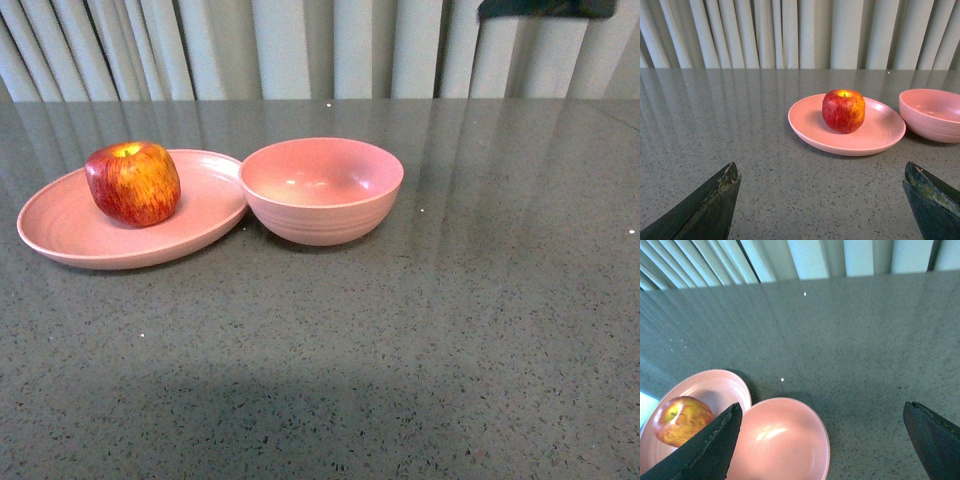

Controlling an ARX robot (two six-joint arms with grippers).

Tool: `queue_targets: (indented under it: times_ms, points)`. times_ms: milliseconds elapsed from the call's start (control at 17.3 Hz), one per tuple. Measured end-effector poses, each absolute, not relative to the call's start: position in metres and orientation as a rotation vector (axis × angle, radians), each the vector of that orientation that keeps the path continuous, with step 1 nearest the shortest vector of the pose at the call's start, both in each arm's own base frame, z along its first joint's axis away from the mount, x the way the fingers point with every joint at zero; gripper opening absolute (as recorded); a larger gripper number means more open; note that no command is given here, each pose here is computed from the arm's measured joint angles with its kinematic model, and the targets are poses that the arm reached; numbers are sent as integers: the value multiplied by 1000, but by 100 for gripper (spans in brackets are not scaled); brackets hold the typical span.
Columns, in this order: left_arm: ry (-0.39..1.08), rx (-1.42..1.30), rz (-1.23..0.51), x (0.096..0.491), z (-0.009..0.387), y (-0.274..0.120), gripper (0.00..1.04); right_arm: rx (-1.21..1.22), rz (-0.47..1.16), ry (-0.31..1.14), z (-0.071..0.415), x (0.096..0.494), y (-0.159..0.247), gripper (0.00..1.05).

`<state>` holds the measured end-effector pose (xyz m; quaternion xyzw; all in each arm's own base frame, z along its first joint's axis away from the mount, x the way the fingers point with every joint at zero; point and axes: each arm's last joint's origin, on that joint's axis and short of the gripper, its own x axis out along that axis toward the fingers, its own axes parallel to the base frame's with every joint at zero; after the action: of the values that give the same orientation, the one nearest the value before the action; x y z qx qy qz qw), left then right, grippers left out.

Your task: Move apple from plate to bowl

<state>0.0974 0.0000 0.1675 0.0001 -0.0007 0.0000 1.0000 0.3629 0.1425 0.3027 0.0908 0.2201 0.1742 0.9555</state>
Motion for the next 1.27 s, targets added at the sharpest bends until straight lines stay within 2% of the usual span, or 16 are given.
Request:
queue_targets:
  times_ms: [174, 347, 521, 868, 1041, 1099, 1157, 1215, 1273]
  points:
    - [-1, 0, 0, 97, 167, 0, 98, 165, 296, 201, 328, 304, 96, 98]
    - [-1, 0, 0, 97, 168, 0, 98, 154, 182, 29, 325, 238, 51, 98]
    - [-1, 0, 0, 97, 168, 0, 98, 139, 133, 52, 290, 184, 32, 98]
    - [-2, 0, 0, 97, 168, 0, 98, 138, 121, 80, 270, 160, 24, 98]
    - [-1, 0, 0, 97, 168, 0, 98, 139, 87, 72, 254, 134, 14, 97]
    - [-1, 0, 0, 97, 168, 0, 98, 91, 56, 3, 246, 127, 8, 85]
    - [-1, 0, 2, 97, 167, 0, 98, 51, -9, 2, 230, 119, 0, 71]
    - [-2, 0, 2, 97, 168, 0, 98, 38, -20, 11, 220, 115, -1, 60]
    - [-1, 0, 0, 97, 168, 0, 98, 24, 1, 10, 208, 111, 0, 44]
